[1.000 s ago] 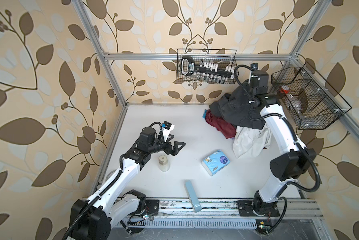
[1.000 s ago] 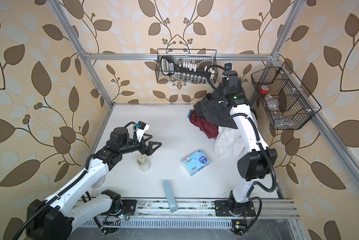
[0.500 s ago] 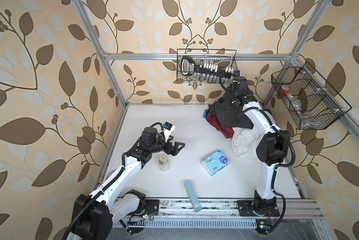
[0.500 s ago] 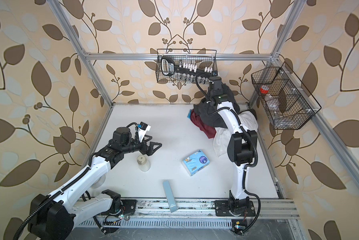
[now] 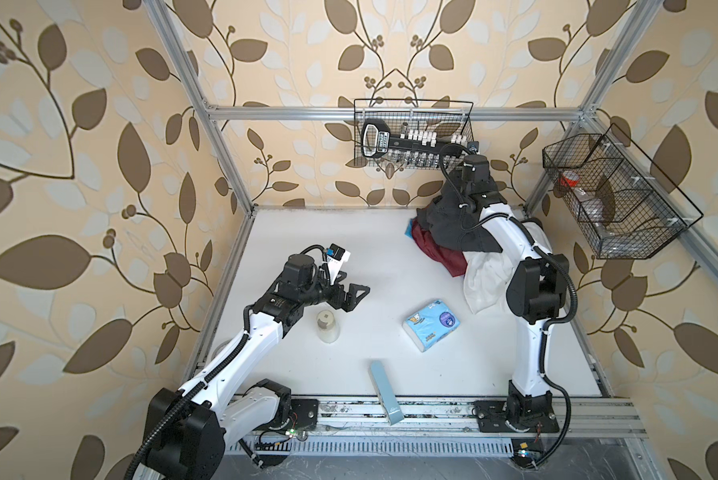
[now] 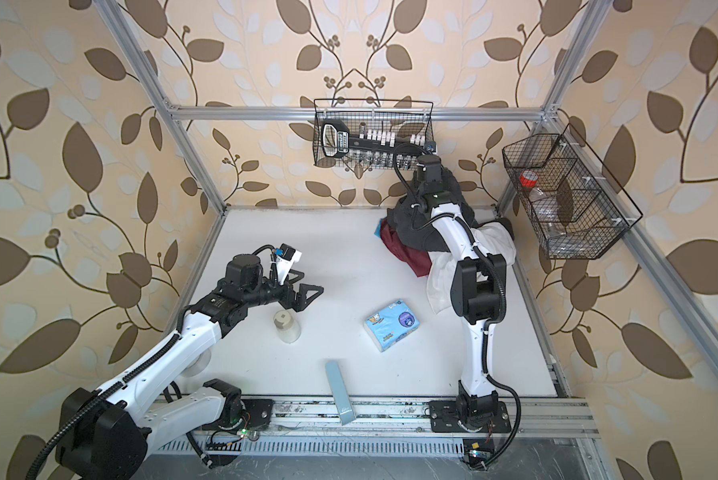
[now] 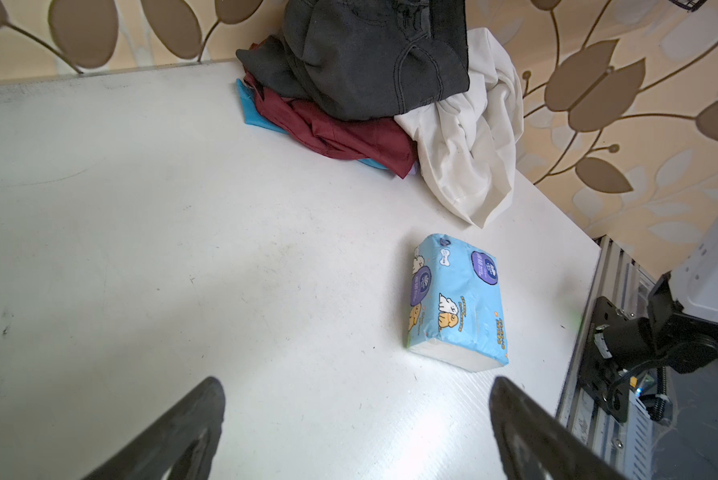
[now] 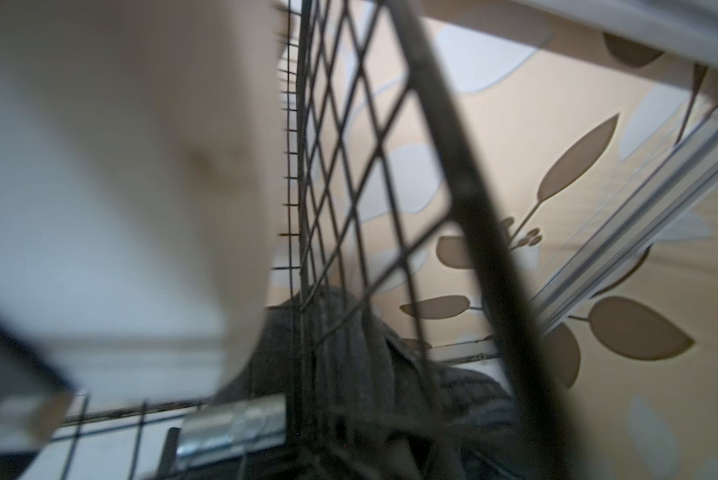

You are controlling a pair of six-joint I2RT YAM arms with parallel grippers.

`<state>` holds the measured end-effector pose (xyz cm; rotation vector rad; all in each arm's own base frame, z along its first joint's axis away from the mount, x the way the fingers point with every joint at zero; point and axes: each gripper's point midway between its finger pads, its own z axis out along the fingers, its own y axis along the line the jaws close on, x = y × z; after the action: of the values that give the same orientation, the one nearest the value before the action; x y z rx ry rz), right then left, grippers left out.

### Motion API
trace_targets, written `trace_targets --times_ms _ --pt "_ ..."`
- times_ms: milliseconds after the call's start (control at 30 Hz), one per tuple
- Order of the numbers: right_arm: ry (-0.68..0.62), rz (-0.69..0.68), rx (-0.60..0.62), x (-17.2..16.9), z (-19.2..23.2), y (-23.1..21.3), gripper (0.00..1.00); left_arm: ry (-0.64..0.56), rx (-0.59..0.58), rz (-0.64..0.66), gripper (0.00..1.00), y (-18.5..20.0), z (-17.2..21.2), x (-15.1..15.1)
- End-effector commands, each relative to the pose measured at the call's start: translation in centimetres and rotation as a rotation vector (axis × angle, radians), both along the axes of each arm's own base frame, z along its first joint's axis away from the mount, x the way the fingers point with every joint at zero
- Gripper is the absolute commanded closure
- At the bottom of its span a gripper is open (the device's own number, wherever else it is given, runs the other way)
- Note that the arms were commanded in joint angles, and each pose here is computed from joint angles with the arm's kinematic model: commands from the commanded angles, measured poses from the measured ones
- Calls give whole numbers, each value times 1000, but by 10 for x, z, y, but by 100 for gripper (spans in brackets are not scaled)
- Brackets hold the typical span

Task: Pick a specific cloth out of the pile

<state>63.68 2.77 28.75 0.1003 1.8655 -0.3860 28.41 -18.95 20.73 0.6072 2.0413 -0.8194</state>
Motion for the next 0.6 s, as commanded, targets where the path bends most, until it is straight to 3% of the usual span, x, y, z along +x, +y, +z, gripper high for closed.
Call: trace_targets --times_ms 0,367,567 --pt "655 220 7 -74 -215 57 100 -63 -11 -12 1 -3 18 -1" --pt "433 246 68 -85 -151 63 100 -72 -20 -12 1 -3 21 -2" --pt "419 196 23 -82 -146 53 100 -82 -28 -14 1 -3 23 -4"
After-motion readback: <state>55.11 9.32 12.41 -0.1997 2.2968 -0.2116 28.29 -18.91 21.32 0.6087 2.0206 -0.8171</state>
